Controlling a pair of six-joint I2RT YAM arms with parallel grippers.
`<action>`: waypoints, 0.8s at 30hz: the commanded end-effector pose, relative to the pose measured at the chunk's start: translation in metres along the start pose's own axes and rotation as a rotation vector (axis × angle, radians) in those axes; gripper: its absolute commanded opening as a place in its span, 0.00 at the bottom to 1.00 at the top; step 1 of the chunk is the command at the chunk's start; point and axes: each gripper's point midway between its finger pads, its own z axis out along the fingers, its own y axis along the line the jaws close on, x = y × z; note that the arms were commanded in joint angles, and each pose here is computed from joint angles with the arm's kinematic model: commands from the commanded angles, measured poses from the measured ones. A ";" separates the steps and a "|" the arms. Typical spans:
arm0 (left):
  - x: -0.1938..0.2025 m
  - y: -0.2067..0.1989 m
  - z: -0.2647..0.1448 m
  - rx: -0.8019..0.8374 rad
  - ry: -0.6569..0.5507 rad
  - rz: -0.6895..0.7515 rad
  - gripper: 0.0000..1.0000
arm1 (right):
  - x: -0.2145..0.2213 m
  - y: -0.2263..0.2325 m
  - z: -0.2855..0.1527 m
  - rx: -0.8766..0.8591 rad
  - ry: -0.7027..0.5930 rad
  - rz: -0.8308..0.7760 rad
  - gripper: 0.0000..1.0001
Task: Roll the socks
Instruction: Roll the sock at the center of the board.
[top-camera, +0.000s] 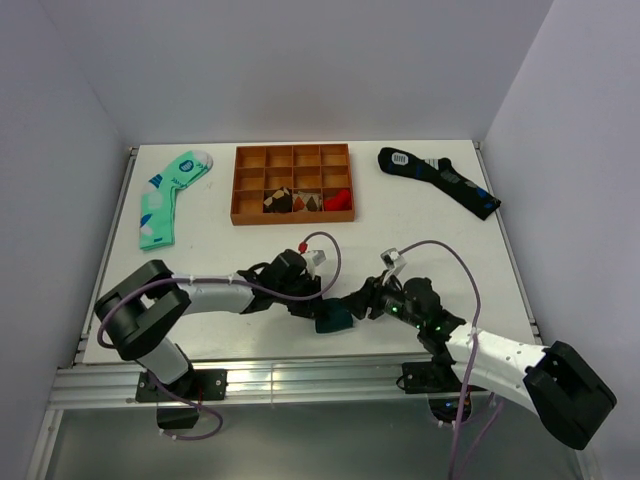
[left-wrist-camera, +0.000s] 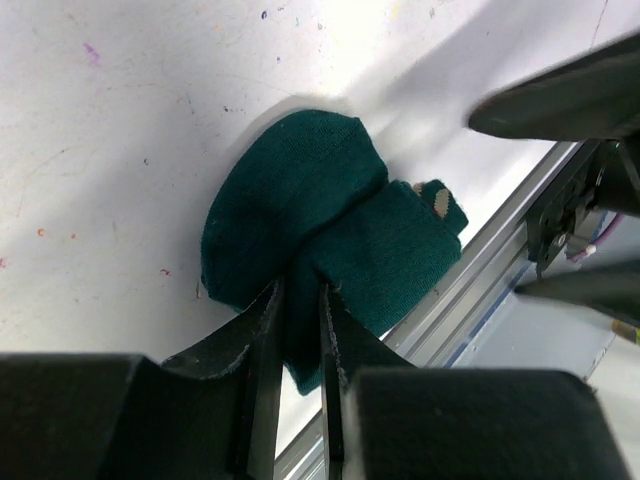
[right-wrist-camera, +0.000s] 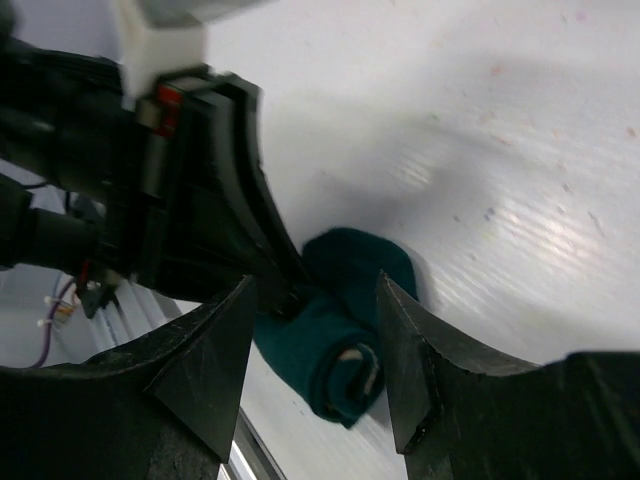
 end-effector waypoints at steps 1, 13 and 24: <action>0.054 0.060 -0.009 -0.207 0.218 -0.006 0.00 | -0.024 0.018 -0.001 -0.082 -0.133 -0.054 0.59; 0.052 0.067 -0.006 -0.193 0.291 -0.038 0.00 | 0.007 0.017 0.002 -0.066 -0.100 -0.140 0.58; 0.042 0.062 -0.010 -0.214 0.307 -0.023 0.00 | 0.030 0.011 -0.001 -0.008 -0.077 -0.155 0.57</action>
